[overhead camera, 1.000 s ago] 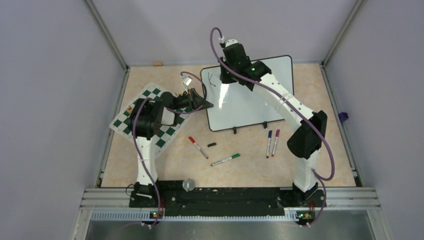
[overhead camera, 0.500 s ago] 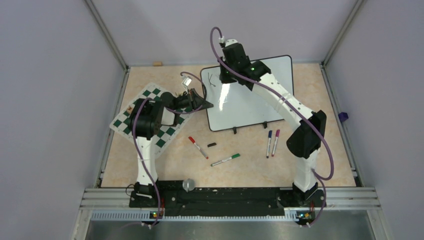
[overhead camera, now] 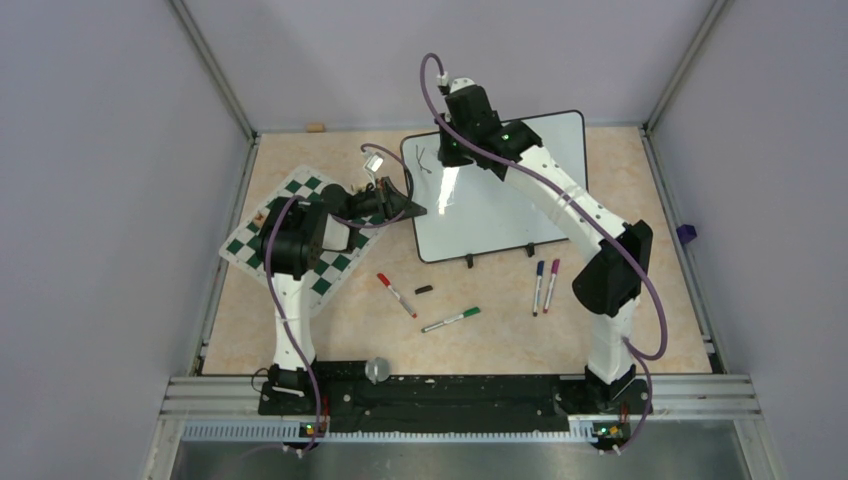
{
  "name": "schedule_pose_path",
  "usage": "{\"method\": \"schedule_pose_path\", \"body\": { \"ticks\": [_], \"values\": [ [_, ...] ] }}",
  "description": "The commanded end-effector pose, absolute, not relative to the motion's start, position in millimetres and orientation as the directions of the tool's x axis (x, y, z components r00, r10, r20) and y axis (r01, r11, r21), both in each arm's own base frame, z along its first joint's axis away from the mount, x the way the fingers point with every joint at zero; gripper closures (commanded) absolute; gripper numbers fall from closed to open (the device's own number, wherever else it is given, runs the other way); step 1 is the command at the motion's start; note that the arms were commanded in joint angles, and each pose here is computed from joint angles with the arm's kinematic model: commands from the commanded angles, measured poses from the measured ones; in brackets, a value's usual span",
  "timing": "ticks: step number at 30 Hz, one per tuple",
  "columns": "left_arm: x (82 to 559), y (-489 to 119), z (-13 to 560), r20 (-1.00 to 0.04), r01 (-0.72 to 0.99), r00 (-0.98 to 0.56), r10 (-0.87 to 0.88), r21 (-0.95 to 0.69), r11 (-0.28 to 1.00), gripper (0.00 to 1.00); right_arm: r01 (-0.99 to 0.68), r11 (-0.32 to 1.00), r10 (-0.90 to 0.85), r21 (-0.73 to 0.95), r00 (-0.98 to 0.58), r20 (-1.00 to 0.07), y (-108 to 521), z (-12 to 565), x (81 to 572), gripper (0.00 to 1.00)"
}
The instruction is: Write a sentence on the whiteboard
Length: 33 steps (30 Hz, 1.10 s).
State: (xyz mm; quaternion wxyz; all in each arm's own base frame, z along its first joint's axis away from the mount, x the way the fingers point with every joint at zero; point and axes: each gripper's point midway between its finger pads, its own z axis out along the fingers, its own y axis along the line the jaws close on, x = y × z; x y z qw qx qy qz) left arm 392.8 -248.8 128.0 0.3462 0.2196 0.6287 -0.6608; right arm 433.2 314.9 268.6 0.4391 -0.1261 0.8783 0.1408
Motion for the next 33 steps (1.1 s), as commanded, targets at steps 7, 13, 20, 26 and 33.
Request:
{"method": "schedule_pose_path", "body": {
  "ticks": [7,13,20,26,33],
  "values": [
    [369.9,-254.3,140.3,-0.797,0.804,-0.594,-0.108,-0.594,-0.036,1.00,-0.388,0.904,-0.040,0.182,-0.499,-0.866,311.6,310.6,424.8,1.00],
    [370.2,-254.0,140.9,-0.798,0.804,-0.593,-0.110,-0.593,-0.035,1.00,-0.367,0.915,-0.054,0.166,-0.521,-0.852,305.9,298.8,422.6,1.00],
    [370.1,-254.3,142.0,-0.799,0.806,-0.591,-0.112,-0.591,-0.034,1.00,-0.353,0.923,-0.067,0.152,-0.536,-0.841,304.0,289.2,424.1,1.00],
    [368.2,-253.9,142.3,-0.798,0.805,-0.592,-0.112,-0.592,-0.033,1.00,-0.351,0.925,-0.071,0.146,-0.537,-0.841,305.1,286.5,428.0,1.00],
    [366.6,-253.9,142.0,-0.799,0.806,-0.591,-0.113,-0.591,-0.031,1.00,-0.348,0.927,-0.086,0.141,-0.563,-0.822,304.4,275.1,425.7,1.00]
  ]
}}
